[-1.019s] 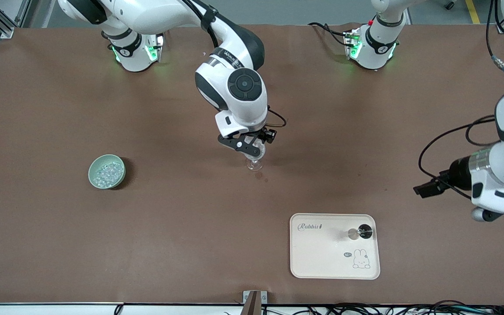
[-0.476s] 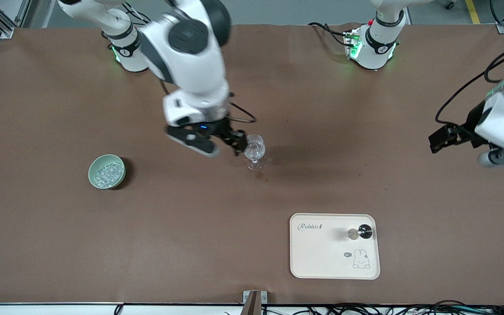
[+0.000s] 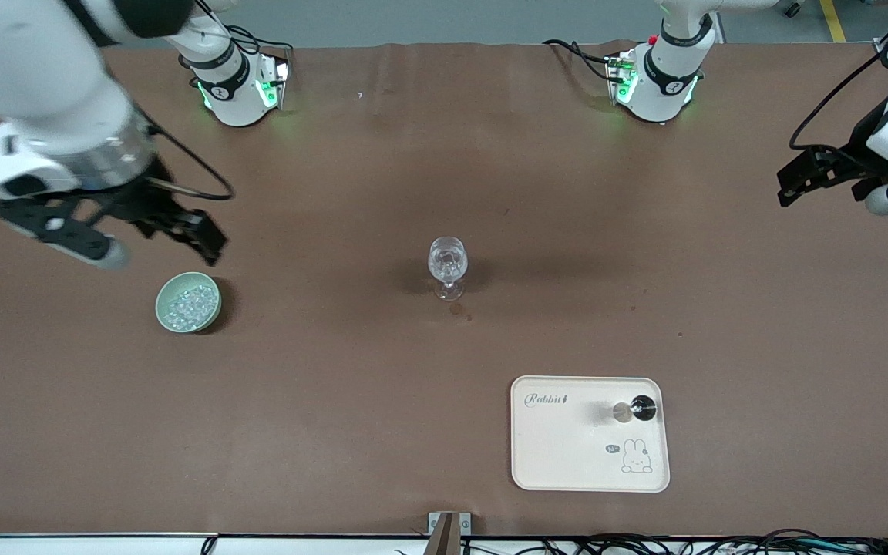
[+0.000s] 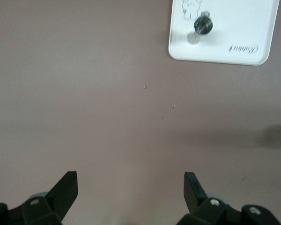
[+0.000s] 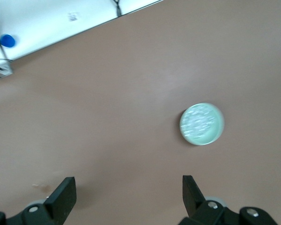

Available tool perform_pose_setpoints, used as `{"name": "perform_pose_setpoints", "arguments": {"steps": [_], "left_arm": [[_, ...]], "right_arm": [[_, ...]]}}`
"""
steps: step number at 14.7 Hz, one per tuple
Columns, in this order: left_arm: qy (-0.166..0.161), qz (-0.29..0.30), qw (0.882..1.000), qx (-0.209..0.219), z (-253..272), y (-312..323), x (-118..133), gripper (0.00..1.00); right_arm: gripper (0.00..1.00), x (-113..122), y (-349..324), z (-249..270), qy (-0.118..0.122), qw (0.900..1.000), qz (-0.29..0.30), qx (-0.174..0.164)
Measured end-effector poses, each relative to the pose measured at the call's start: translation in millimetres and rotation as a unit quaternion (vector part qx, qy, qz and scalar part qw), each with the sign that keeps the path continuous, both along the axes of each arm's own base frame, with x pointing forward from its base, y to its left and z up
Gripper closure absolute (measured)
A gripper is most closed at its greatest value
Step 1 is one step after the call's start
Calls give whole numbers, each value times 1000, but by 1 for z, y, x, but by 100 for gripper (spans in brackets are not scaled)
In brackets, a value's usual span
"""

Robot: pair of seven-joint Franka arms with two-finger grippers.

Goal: Pour wine and add ice with both arms

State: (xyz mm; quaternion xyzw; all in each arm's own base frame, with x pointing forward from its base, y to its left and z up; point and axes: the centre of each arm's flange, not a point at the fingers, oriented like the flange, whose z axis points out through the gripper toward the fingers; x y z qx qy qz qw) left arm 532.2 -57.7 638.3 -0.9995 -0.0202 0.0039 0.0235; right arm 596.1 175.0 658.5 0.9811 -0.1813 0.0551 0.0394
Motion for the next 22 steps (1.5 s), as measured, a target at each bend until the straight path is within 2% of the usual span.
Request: {"name": "perform_pose_setpoints", "arguments": {"steps": [4, 7, 10, 14, 22], "left_arm": [[7, -5, 1000, -1, -3, -5, -21, 0], [4, -13, 1000, -1, -3, -13, -23, 0], [4, -10, 1000, -1, -6, -12, -20, 0], [5, -4, 1000, -2, -9, -11, -17, 0], [-4, 0, 1000, -4, -1, -6, -15, 0]], "right_arm": [[0, 0, -102, 10, 19, 998, 53, -15], [0, -9, -162, 8, 36, 998, 60, 0], [0, -28, -200, -2, 55, 997, 49, 15], [0, -47, -203, -8, 60, 995, 79, 16], [0, -46, -198, -6, 47, 994, 100, 17]]}}
